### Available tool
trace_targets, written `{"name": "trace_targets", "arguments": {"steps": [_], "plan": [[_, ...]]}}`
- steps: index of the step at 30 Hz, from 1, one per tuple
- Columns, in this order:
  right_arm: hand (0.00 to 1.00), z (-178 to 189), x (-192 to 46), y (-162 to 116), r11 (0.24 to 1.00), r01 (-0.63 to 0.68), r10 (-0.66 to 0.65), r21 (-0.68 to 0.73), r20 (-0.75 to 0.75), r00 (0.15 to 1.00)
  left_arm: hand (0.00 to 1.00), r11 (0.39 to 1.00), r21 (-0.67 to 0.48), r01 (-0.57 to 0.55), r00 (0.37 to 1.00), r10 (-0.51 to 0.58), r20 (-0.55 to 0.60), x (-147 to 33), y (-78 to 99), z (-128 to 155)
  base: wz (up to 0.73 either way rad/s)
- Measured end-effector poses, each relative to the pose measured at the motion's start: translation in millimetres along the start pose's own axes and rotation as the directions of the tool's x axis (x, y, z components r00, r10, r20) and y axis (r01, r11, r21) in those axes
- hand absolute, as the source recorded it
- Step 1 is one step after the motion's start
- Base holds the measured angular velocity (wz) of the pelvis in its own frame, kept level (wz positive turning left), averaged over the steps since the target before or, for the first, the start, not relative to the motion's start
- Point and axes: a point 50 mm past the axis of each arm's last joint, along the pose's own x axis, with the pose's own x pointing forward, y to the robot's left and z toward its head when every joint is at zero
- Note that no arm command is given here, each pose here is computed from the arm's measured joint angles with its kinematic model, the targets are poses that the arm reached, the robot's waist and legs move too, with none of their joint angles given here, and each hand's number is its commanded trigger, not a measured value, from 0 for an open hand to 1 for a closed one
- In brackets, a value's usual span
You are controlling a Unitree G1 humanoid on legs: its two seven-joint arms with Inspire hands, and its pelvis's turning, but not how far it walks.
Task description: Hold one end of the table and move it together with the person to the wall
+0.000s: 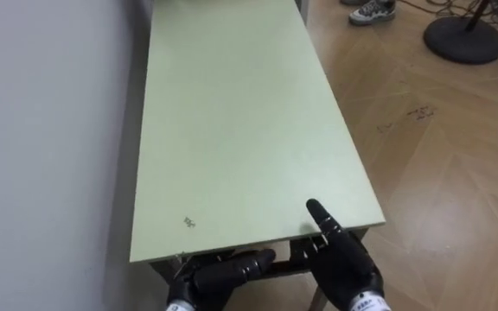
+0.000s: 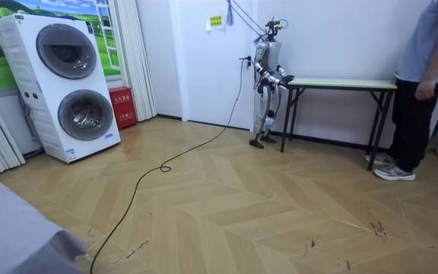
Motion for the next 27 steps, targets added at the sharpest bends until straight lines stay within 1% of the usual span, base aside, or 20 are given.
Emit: {"name": "trace_targets", "arguments": {"steps": [1, 12, 15, 17, 19, 24, 27], "plan": [[0.0, 0, 0, 0, 1.0, -0.007, 0.007, -0.002, -0.007, 1.0, 0.0, 1.0, 0.006, 0.018, 1.0, -0.018, 0.004, 1.9, -2.1, 2, -0.14], [0.0, -3, -2, -3, 0.999, -0.036, 0.035, -0.006, -0.053, 0.998, 0.0, 0.996, 0.028, 0.083, 0.996, -0.082, -0.04, 1.7, 0.6, 0, -0.01], [0.0, -2, -3, -4, 0.998, -0.052, 0.05, -0.019, -0.069, 0.996, 0.0, 0.99, 0.081, 0.117, 0.99, -0.11, -0.088, -0.6, 2.0, -5, 0.0], [0.0, 0, -4, -4, 0.996, -0.068, 0.064, -0.057, -0.076, 0.995, 0.0, 0.984, 0.106, 0.141, 0.984, -0.127, -0.125, -2.0, 2.1, -8, 0.02], [0.0, 1, -4, -4, 0.992, -0.083, 0.075, -0.096, -0.086, 0.993, 0.0, 0.983, 0.115, 0.144, 0.982, -0.128, -0.138, -3.1, 3.8, -9, 0.0], [0.0, -1, -6, -5, 0.967, -0.131, 0.103, -0.217, -0.139, 0.985, 0.0, 0.979, 0.169, 0.116, 0.98, -0.085, -0.178, -7.3, 14.5, -10, 0.0], [0.0, -3, -5, -14, 0.946, -0.137, 0.081, -0.295, -0.194, 0.978, 0.0, 0.98, 0.181, 0.079, 0.977, -0.04, -0.211, -10.1, 25.8, -15, -0.04]]}}
